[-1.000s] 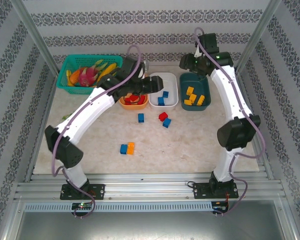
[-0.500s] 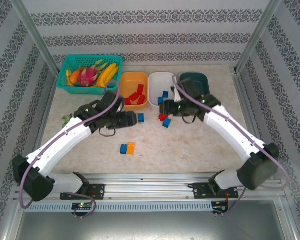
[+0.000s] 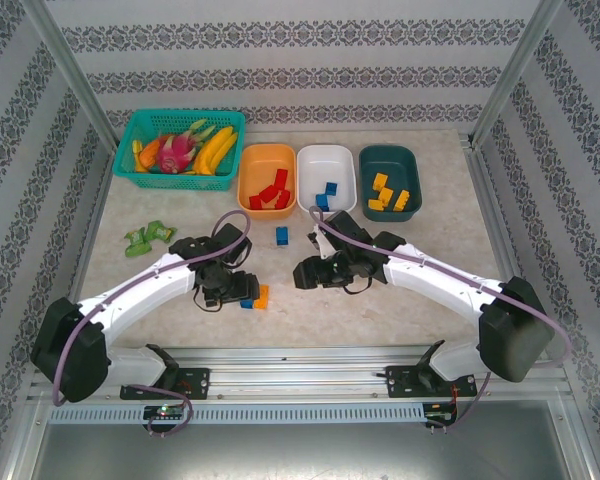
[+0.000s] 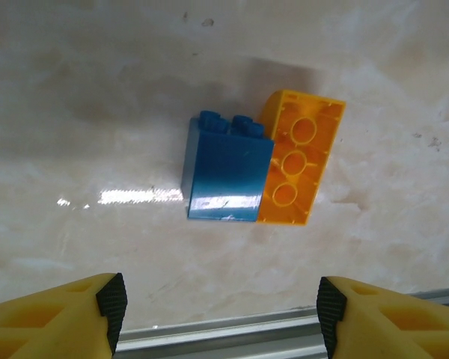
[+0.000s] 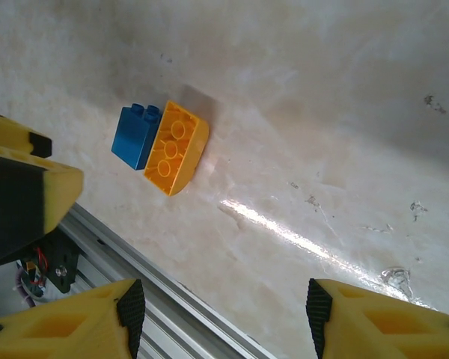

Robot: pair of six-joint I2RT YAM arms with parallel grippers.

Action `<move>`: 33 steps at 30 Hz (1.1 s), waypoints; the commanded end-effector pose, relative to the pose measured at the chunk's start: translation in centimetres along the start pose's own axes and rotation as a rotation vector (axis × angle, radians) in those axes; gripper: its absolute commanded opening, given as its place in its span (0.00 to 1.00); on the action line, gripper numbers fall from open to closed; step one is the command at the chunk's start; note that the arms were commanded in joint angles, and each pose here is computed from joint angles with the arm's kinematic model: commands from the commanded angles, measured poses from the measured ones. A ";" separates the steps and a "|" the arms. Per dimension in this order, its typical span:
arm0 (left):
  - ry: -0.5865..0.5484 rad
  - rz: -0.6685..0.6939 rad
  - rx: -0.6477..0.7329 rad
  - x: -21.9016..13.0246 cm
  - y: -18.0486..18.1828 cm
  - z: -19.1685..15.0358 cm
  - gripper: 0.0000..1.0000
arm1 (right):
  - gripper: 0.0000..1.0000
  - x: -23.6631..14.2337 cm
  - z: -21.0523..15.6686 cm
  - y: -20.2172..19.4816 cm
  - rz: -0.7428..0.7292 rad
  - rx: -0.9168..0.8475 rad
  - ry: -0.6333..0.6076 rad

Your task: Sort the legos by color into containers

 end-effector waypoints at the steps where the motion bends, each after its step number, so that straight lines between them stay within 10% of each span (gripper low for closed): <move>1: 0.012 -0.025 0.062 1.2 -1.0 0.1 0.70 | 0.61 0.3 0.1 0.1 0.020 -0.014 0.005; 33: 0.028 0.091 0.087 4.5 0.9 1.6 0.43 | 0.61 0.1 1.6 0.7 0.030 -0.006 -0.013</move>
Point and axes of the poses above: each hand's point on the last joint's axis, 136 mm out from that joint toward the fingers, its own x axis out along the fingers, its own y axis along the line the jaws close on, z = x × y, the point moved 1 cm from there along -x, back along the fingers, and after that the axes turned 8 degrees about -x, right-handed, at the moved point
